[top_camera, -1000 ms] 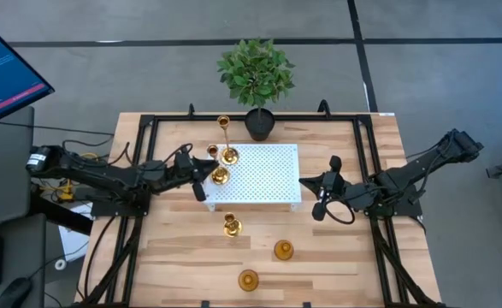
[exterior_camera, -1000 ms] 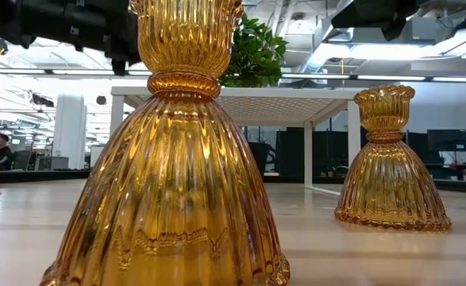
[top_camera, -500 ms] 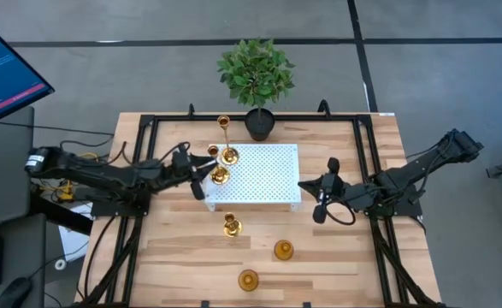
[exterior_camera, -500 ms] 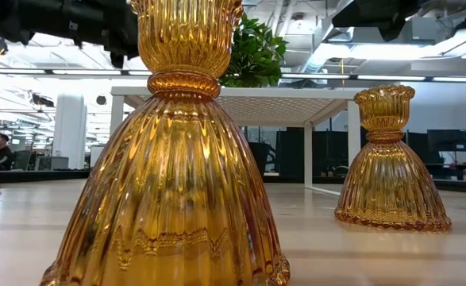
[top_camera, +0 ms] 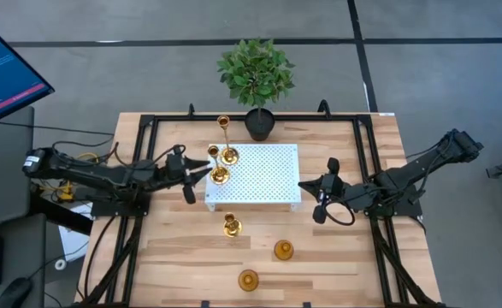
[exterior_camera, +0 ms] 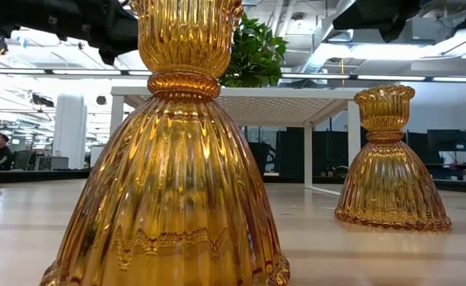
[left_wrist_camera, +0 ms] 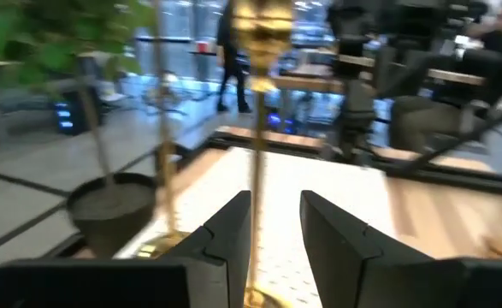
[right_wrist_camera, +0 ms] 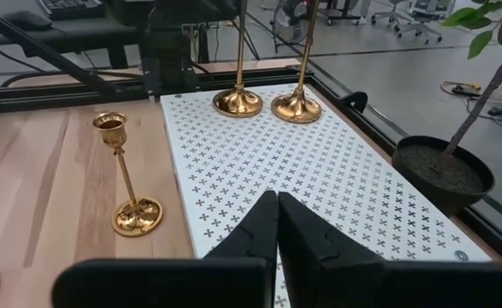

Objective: Pick & Place candle stick holders
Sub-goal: Put the gold candle holder on the shelf

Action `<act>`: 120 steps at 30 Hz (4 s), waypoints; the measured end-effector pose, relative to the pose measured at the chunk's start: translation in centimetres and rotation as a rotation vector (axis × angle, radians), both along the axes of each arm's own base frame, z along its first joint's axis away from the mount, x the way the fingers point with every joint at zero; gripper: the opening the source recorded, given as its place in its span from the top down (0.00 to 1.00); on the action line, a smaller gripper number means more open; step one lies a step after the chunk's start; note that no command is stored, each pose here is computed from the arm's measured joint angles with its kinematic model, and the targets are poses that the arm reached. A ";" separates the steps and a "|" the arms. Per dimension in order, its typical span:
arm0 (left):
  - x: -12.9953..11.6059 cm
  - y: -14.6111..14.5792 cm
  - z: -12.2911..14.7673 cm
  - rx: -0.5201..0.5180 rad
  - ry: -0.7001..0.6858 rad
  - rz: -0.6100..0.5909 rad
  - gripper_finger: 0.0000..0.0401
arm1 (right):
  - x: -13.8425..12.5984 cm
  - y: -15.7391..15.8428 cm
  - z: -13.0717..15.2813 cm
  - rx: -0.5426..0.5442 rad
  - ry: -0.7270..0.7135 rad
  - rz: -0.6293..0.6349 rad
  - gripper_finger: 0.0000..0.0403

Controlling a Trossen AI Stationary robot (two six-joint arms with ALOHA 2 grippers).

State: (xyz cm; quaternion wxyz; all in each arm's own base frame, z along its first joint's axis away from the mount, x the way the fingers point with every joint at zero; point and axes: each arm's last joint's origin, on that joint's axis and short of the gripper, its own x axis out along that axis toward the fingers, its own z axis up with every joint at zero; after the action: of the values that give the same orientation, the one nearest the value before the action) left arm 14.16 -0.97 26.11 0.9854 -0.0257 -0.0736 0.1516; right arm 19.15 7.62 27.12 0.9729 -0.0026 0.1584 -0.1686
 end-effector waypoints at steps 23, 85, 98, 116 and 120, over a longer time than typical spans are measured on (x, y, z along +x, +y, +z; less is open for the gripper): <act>0.9 -7.4 -3.4 0.086 0.252 -0.652 0.98 | -0.1 0.0 -0.1 -0.008 0.015 0.000 1.00; 4.7 -22.1 -12.3 -0.249 0.135 0.082 0.99 | 2.1 4.9 -1.8 0.108 -0.096 0.084 1.00; 9.1 -20.0 -12.5 -0.171 0.201 0.136 0.93 | 2.7 5.3 -2.3 0.111 -0.100 0.088 1.00; 9.0 -20.0 -12.5 -0.171 0.203 0.132 0.75 | 2.6 5.4 -2.4 0.103 -0.094 0.095 1.00; 9.2 -19.7 -12.4 -0.166 0.194 0.169 0.75 | 2.6 5.4 -2.4 0.103 -0.094 0.095 1.00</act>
State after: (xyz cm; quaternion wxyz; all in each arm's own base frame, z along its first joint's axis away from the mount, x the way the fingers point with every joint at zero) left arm 23.39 -20.62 13.68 0.9660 -0.0862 0.0327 0.2415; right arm 21.74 13.02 24.76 0.9850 0.0478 0.1206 -0.1139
